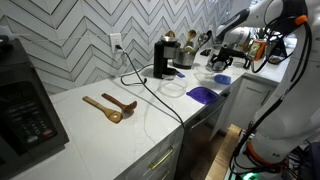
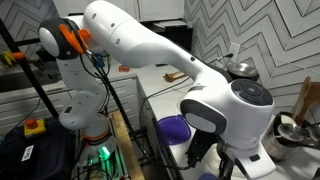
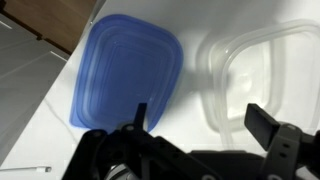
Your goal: Remove the light blue lid from the lunchbox, pick up the lunchbox on the right and then put in inside the other lunchbox on the left
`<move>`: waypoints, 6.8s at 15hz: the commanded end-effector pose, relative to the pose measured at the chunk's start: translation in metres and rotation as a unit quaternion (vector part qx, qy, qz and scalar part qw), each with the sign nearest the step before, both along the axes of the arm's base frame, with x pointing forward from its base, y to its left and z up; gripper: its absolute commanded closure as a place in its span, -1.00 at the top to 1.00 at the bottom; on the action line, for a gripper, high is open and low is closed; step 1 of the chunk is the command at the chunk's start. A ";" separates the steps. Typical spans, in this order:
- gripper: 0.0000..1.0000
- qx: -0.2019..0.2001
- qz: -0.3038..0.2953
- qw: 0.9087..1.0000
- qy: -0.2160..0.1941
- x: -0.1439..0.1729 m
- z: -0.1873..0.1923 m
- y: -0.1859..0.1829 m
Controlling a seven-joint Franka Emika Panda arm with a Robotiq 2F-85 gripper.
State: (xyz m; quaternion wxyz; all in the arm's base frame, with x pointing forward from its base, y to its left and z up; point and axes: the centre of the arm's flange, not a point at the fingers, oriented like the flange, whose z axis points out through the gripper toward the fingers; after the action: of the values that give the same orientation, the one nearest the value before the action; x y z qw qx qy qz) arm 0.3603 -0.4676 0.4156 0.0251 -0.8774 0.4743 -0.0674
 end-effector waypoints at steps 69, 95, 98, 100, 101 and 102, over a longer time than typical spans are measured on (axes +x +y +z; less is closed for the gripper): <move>-0.97 0.064 -0.201 0.976 -0.060 0.089 0.023 0.329; -0.97 0.057 -0.271 0.955 -0.105 0.086 0.023 0.405; -0.97 0.064 -0.291 0.949 -0.102 0.079 0.018 0.409; -0.97 0.068 -0.306 0.944 -0.102 0.076 0.015 0.407; -0.97 0.071 -0.310 0.943 -0.102 0.075 0.014 0.406; -0.97 0.074 -0.313 0.942 -0.101 0.075 0.012 0.406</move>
State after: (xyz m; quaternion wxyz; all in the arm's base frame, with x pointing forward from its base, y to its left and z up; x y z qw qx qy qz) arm 0.4500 -0.0647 0.4302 0.1147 -0.6839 0.7087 -0.1300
